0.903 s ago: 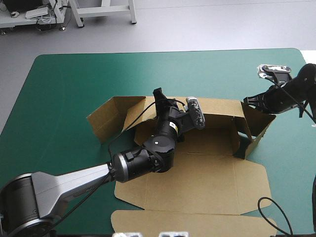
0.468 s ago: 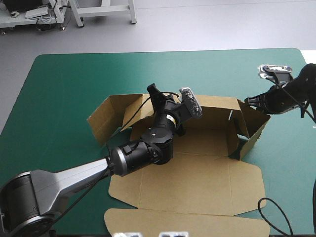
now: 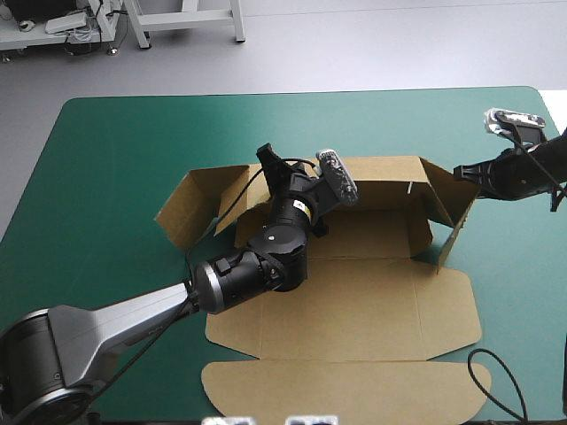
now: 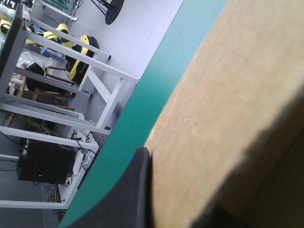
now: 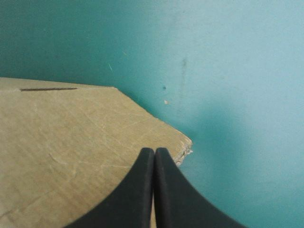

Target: Fold the box

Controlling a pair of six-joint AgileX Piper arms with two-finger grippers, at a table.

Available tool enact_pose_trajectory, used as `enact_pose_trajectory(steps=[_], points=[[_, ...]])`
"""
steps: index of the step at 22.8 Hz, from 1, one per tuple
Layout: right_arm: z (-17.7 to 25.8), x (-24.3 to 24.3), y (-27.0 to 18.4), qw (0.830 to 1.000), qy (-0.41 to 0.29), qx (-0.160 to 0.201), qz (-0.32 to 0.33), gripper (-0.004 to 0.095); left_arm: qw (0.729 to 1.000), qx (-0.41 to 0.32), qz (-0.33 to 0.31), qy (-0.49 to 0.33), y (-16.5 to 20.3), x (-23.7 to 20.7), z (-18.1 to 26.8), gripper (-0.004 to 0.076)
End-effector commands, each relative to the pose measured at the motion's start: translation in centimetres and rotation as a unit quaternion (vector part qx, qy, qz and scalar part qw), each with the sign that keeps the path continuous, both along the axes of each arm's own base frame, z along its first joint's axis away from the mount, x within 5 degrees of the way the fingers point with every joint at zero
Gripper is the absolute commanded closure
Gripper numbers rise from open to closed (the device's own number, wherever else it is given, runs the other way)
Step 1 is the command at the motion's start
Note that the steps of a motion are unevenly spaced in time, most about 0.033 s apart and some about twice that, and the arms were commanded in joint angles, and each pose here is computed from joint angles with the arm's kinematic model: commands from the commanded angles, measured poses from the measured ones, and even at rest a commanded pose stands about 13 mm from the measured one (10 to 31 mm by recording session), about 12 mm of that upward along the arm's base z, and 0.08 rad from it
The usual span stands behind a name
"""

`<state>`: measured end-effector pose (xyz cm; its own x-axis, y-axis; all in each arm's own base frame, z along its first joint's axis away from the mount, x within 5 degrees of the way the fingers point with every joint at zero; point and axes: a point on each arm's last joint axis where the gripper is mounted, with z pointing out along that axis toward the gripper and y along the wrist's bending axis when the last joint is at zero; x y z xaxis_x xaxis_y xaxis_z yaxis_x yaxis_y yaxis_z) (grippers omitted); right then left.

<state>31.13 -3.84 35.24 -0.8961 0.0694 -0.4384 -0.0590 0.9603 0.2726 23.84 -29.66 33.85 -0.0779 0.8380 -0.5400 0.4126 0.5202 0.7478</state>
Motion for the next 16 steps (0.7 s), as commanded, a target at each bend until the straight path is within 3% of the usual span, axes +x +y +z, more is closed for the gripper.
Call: enact_pose_trajectory(steps=[1, 5, 12, 16], points=[[2.5, -0.5, 0.5, 0.997, -0.066, 0.028, 0.004, 0.0926, 0.998, -0.043, 0.000, -0.051, 1.1, -0.4, 4.0, 0.0733], [2.3, 0.1, 0.9, 0.996, -0.071, 0.059, 0.014, 0.0926, 0.998, -0.037, -0.003, -0.053, 1.1, -0.4, 4.0, 0.0733], [2.2, -0.1, 1.0, 0.996, -0.066, 0.057, 0.023, 0.0926, 0.999, -0.027, -0.020, -0.036, 0.6, -0.5, 3.4, 0.0733], [2.2, 0.0, 0.9, 0.996, -0.071, 0.053, 0.027, 0.0926, 0.999, 0.016, -0.039, -0.012, -0.5, -0.1, 1.3, 0.0733]])
